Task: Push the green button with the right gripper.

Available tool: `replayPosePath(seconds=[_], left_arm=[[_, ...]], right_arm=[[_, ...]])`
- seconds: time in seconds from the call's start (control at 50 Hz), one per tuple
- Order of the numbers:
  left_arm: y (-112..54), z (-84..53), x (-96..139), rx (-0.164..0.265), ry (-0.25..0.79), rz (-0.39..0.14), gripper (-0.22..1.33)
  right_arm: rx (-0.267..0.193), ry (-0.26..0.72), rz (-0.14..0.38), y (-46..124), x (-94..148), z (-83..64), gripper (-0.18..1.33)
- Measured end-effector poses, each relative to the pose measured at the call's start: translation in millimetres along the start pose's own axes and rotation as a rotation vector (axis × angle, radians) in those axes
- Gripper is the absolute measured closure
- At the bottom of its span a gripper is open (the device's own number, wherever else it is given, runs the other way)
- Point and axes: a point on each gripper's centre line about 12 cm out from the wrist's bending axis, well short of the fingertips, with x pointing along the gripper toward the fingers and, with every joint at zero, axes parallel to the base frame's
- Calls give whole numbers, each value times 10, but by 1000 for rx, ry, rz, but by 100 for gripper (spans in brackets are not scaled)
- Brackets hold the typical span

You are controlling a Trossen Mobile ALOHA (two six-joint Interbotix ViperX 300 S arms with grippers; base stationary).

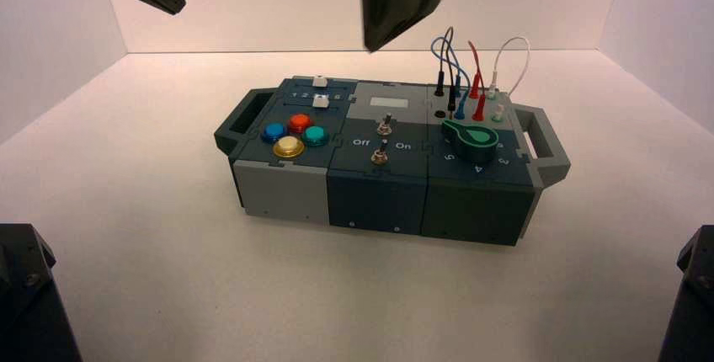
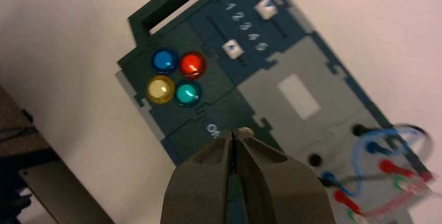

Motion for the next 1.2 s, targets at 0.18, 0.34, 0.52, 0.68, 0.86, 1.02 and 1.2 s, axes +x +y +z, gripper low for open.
replayPosePath(seconds=[0.18,0.34,0.52,0.68,0.86,1.02,1.2], left_arm=[[11,30,48,1,-1,2,128],[21,69,76,-2,-24,6,128],[35,89,132,-6,-18,10,128],[45,92,178,-10,0,12,128],[54,92,220,-14,18,14,128],[55,97,224,-14,19,14,128],[55,97,224,-14,19,14,128]], right_arm=[[-48,60,19,172,258,39,129],[-66,96,25,244,428,56,129],[-77,100,19,244,573,63,129],[-80,112,15,236,660,45,129],[-85,121,13,236,733,30,129],[-86,123,13,237,764,42,129],[-95,113,19,291,772,101,129]])
